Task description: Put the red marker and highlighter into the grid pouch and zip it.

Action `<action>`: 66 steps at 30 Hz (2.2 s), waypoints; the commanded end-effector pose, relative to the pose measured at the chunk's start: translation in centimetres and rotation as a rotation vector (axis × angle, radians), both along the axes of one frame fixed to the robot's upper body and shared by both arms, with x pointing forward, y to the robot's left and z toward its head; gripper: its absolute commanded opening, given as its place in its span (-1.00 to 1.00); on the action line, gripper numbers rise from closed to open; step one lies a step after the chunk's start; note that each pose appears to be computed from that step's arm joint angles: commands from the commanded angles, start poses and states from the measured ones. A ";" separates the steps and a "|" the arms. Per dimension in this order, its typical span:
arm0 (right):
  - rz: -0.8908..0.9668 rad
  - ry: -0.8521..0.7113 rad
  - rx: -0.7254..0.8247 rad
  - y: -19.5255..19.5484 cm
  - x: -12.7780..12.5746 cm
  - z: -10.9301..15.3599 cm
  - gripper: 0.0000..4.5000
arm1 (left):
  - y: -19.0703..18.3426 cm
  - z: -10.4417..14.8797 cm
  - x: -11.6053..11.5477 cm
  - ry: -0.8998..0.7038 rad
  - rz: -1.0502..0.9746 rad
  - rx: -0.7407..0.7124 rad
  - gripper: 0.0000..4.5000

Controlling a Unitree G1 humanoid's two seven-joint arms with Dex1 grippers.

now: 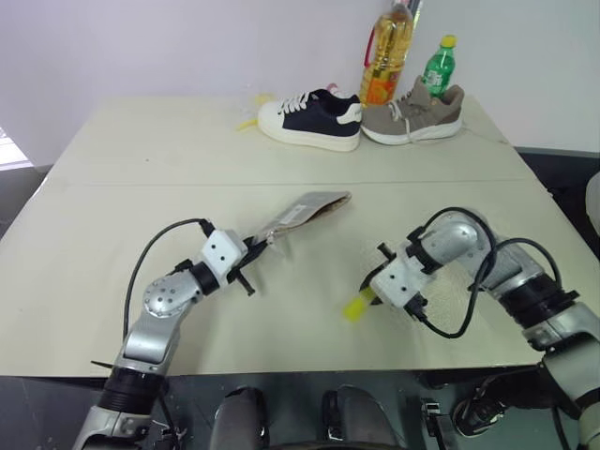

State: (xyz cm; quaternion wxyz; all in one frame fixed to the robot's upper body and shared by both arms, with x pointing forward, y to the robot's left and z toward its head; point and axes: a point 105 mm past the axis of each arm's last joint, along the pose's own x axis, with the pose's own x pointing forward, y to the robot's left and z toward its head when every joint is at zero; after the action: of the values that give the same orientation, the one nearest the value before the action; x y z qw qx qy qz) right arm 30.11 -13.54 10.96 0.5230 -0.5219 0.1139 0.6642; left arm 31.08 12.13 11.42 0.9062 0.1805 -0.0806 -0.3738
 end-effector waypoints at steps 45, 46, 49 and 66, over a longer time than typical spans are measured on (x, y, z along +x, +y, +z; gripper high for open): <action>-0.128 -0.618 0.045 4.3 3.3 7.9 -0.64 | -3.1 2.5 -2.2 -0.050 -0.210 0.060 -1.00; -0.116 -0.612 0.056 4.7 3.1 7.8 -0.64 | -3.2 2.6 -2.2 -0.049 -0.213 0.059 -1.00; -0.093 -0.609 0.094 5.7 2.7 7.8 -0.64 | -3.3 2.6 -2.2 -0.048 -0.217 0.056 -1.00; -0.410 -0.236 0.692 2.8 2.3 15.0 0.61 | -1.7 4.1 0.0 -0.025 -0.063 -0.173 -1.00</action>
State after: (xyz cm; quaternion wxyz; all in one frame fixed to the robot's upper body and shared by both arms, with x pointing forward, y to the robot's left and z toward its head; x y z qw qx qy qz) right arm 33.17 -10.56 23.34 0.7717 -0.4201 -0.0490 0.4750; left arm 30.61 9.88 13.65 0.8985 0.1180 -0.0984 -0.4113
